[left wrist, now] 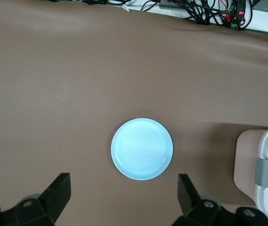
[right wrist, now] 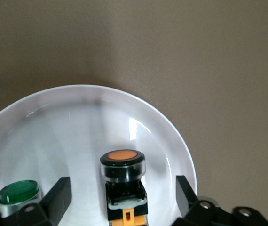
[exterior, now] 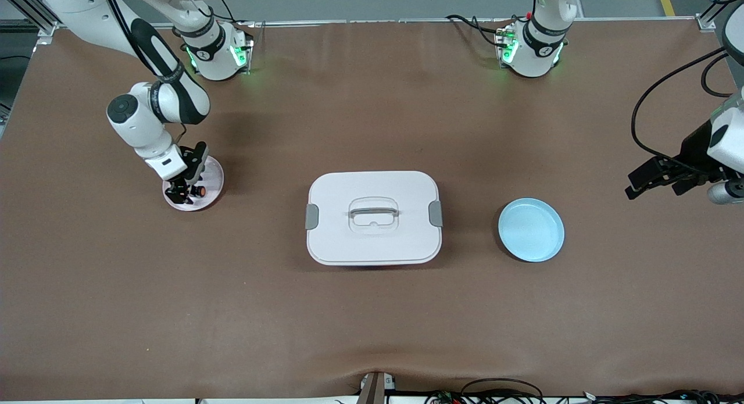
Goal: Transfer orange switch to right arm and place
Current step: 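Open the right gripper beside the green switch and release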
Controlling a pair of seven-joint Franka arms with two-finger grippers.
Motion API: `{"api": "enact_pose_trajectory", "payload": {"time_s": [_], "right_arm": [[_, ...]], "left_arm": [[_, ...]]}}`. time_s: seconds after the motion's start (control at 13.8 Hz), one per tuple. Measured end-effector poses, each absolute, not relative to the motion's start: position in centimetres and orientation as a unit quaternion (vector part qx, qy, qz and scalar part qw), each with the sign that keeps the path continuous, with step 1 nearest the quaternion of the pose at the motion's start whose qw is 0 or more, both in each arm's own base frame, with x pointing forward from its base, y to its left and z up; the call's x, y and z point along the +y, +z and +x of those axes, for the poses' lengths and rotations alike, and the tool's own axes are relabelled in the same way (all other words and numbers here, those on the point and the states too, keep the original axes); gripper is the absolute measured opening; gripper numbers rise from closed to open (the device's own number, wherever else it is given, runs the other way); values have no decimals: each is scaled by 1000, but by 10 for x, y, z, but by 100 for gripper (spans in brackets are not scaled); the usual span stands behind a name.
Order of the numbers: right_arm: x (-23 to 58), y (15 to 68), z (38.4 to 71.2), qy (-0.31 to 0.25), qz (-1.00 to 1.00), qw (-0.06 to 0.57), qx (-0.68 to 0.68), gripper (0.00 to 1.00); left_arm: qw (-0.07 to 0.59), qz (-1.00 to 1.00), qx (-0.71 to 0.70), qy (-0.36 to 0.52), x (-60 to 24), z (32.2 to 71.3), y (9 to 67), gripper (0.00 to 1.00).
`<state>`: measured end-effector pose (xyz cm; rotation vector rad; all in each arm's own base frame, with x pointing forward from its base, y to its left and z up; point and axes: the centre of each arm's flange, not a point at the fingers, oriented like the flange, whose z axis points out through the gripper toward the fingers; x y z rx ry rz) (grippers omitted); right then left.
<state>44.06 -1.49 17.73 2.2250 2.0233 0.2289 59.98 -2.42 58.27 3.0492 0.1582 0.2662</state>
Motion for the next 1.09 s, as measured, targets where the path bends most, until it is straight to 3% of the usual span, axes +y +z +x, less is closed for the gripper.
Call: {"api": "enact_pose_trajectory", "payload": {"time_s": [0.51, 1.09], "right_arm": [[-16, 189, 453, 52, 746, 34, 663, 100], [-17, 257, 493, 5, 764, -36, 645, 100]], "left_arm": [[36, 994, 56, 85, -16, 575, 621, 100], [35, 996, 52, 60, -20, 564, 627, 100]]}}
